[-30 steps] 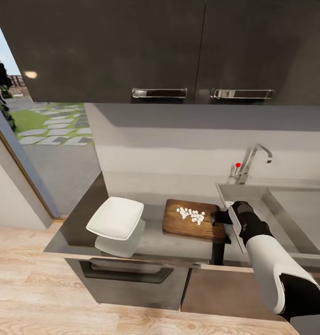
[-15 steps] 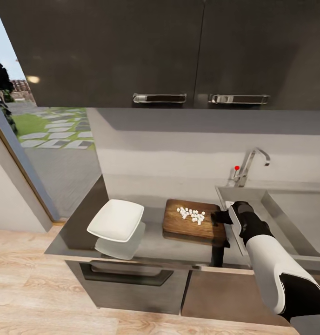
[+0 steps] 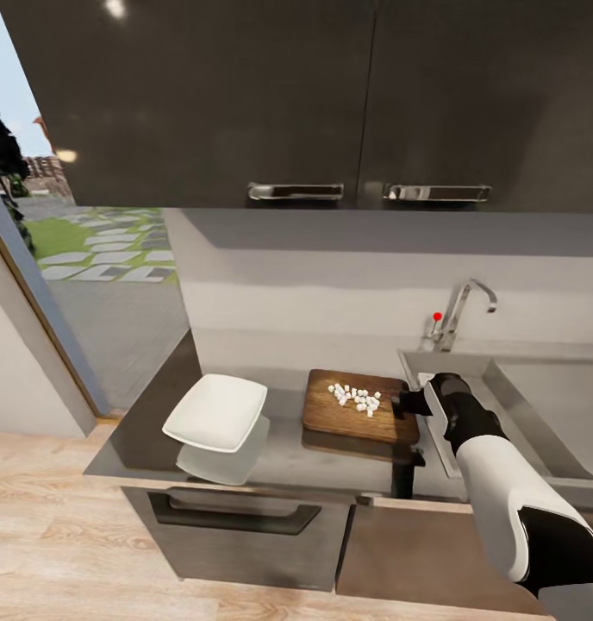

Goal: In the kitchen, take the Vidalia onion out of the sink, dice it on the chopping board with the paring knife, put the diced onion into the bowl on the countertop, then place both the paring knife and the chopping board into the sink.

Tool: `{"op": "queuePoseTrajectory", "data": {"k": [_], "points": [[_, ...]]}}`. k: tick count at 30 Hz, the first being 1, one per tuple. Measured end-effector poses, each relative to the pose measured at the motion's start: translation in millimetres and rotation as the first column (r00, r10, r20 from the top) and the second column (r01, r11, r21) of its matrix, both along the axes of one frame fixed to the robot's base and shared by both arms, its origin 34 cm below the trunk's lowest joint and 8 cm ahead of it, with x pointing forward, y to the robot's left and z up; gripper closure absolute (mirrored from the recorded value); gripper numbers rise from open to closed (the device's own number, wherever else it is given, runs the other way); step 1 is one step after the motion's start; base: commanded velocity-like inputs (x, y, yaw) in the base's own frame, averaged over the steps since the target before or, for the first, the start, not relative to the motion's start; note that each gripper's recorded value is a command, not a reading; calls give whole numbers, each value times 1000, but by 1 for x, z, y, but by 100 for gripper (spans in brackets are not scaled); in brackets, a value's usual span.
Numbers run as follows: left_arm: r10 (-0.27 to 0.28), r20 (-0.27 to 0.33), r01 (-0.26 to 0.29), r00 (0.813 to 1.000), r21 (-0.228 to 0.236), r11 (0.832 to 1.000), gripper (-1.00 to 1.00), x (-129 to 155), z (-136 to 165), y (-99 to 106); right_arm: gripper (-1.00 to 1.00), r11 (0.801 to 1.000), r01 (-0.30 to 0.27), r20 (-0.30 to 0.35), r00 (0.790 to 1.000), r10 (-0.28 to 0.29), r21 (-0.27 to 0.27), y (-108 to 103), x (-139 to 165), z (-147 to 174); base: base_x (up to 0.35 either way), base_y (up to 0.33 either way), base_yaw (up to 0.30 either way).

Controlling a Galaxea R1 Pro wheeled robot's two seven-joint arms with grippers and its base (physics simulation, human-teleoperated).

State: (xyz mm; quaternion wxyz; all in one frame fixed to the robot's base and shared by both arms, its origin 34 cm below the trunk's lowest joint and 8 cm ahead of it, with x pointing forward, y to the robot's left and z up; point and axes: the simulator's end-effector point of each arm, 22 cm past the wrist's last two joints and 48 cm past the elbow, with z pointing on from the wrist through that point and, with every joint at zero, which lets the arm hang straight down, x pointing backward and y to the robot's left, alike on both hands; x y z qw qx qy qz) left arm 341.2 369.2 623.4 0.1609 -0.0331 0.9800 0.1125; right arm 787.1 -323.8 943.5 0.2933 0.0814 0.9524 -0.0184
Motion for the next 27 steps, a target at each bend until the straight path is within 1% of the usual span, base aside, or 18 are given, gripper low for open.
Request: {"op": "queuePoseTrajectory", "data": {"k": [17, 20, 25, 27], "points": [[0, 27, 0, 1000, 0, 1000, -100, 10, 6, 0, 100, 1000, 1, 26, 1000, -1, -1, 0, 1, 18, 0, 2, 0], [0, 31, 0, 1000, 0, 1000, -100, 11, 7, 0, 100, 1000, 0, 31, 1000, 0, -2, 0, 1, 21, 0, 137, 0], [0, 39, 0, 999, 0, 1000, -100, 14, 9, 0, 100, 1000, -1, 39, 999, 1, -1, 1, 1, 26, 0, 253, 0], [0, 42, 0, 999, 0, 1000, -100, 15, 10, 0, 100, 1000, 0, 42, 999, 0, 1, 1, 1, 28, 0, 95, 0]]}}
